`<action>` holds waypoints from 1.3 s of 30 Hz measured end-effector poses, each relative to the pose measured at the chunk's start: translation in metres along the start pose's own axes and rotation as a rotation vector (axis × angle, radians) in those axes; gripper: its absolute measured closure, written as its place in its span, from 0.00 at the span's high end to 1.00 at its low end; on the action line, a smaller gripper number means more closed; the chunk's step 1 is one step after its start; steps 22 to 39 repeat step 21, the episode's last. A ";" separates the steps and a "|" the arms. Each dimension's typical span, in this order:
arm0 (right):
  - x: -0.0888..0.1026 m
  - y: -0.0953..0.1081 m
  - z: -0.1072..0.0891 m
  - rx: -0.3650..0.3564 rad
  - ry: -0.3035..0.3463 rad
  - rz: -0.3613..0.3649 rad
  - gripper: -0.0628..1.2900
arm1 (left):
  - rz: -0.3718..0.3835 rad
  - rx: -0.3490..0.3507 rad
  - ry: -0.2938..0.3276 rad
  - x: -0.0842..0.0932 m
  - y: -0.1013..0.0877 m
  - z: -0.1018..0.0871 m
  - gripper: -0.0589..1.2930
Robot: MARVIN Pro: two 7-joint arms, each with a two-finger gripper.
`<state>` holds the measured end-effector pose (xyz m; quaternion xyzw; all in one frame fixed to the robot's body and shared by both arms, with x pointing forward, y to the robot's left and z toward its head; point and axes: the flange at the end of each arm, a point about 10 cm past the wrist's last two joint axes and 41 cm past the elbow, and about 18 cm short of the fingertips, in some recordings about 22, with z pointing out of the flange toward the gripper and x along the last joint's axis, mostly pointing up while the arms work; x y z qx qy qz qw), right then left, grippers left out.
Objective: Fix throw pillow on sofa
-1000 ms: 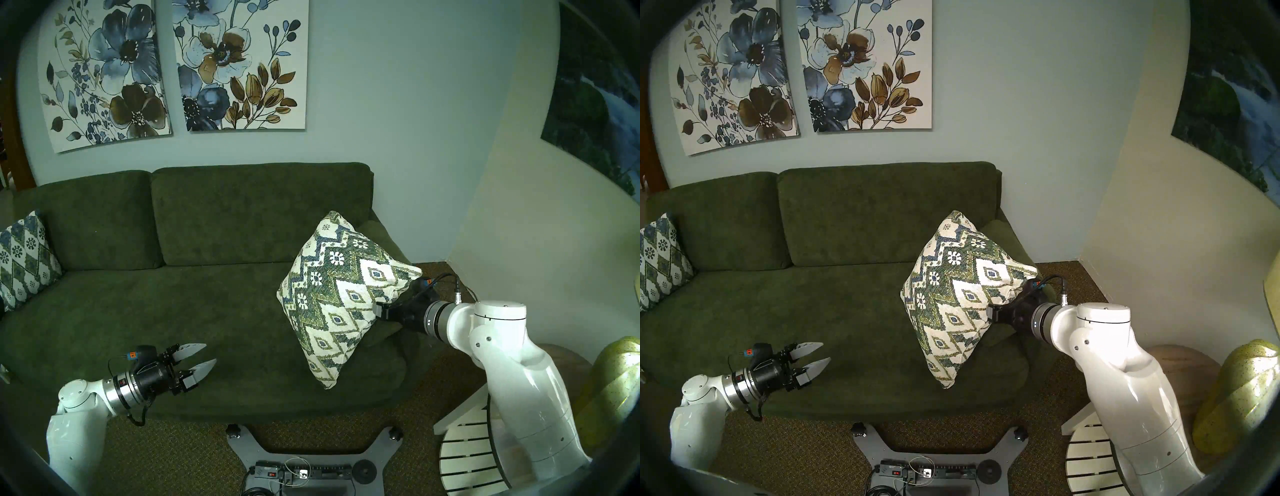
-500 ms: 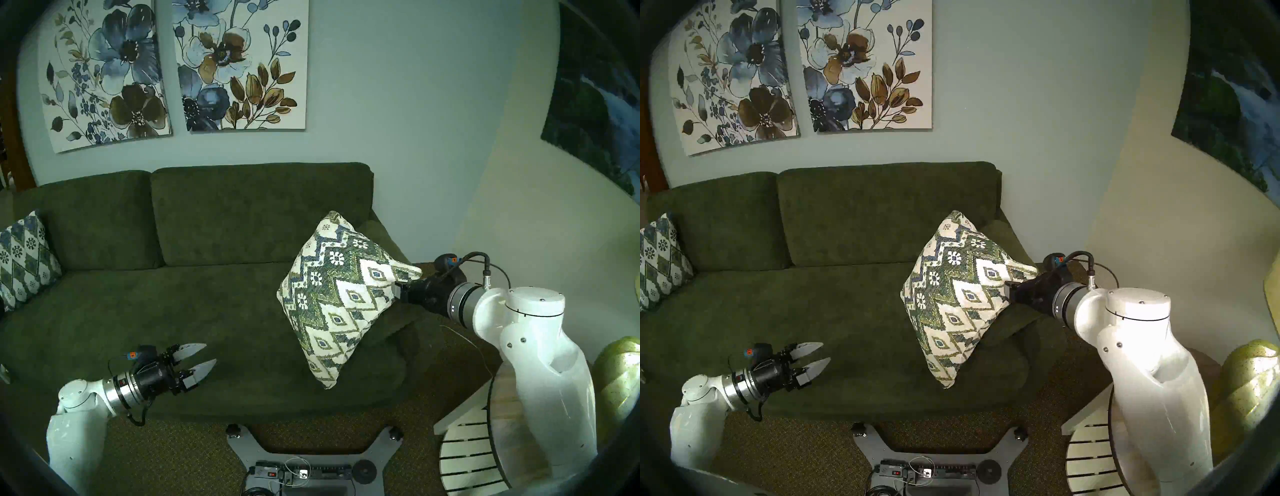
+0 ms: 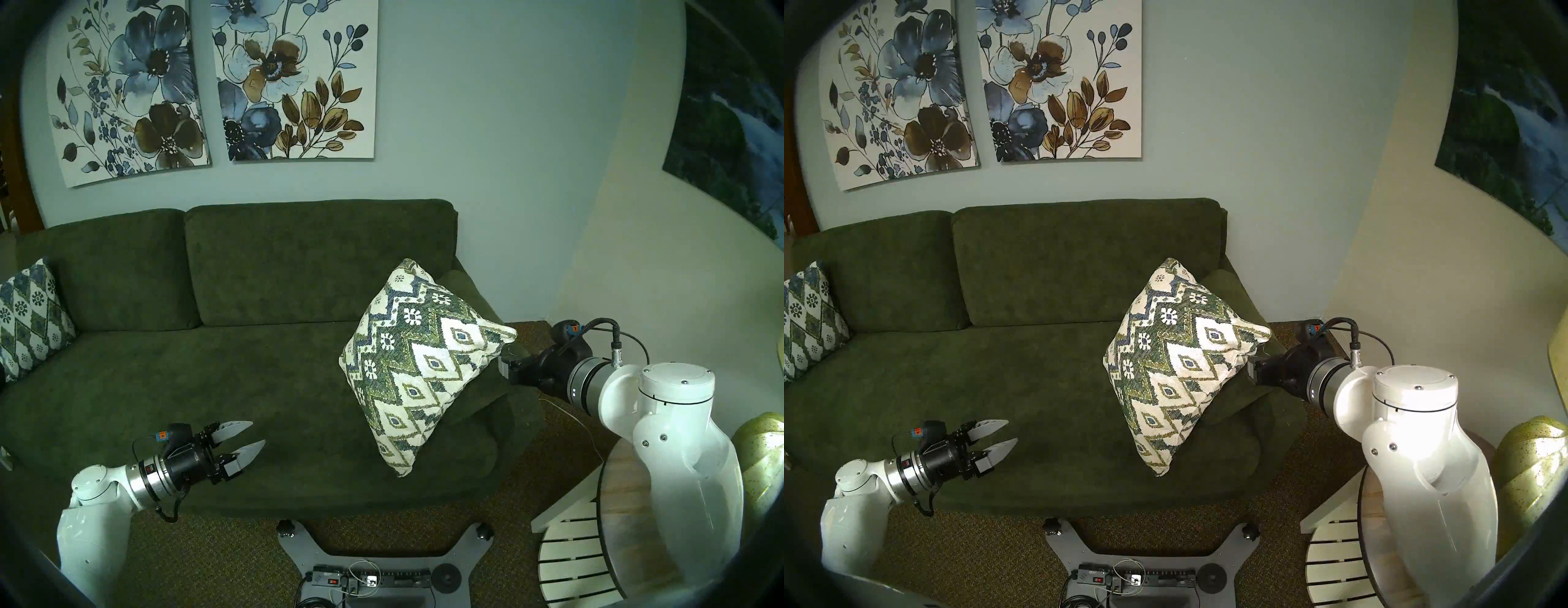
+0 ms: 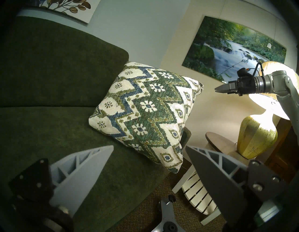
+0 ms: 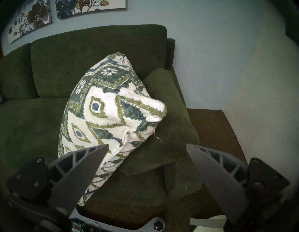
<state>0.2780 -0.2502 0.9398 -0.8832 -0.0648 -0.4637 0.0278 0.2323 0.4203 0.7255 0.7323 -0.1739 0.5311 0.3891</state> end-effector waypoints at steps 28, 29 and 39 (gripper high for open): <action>-0.030 0.008 -0.002 -0.073 -0.066 0.024 0.96 | 0.000 0.000 0.000 0.000 0.000 0.000 0.94; -0.030 0.008 -0.002 -0.073 -0.066 0.024 0.96 | 0.000 0.000 0.000 0.000 0.000 0.000 0.94; -0.030 0.008 -0.002 -0.073 -0.066 0.024 0.96 | 0.000 0.000 0.000 0.000 0.000 0.000 0.94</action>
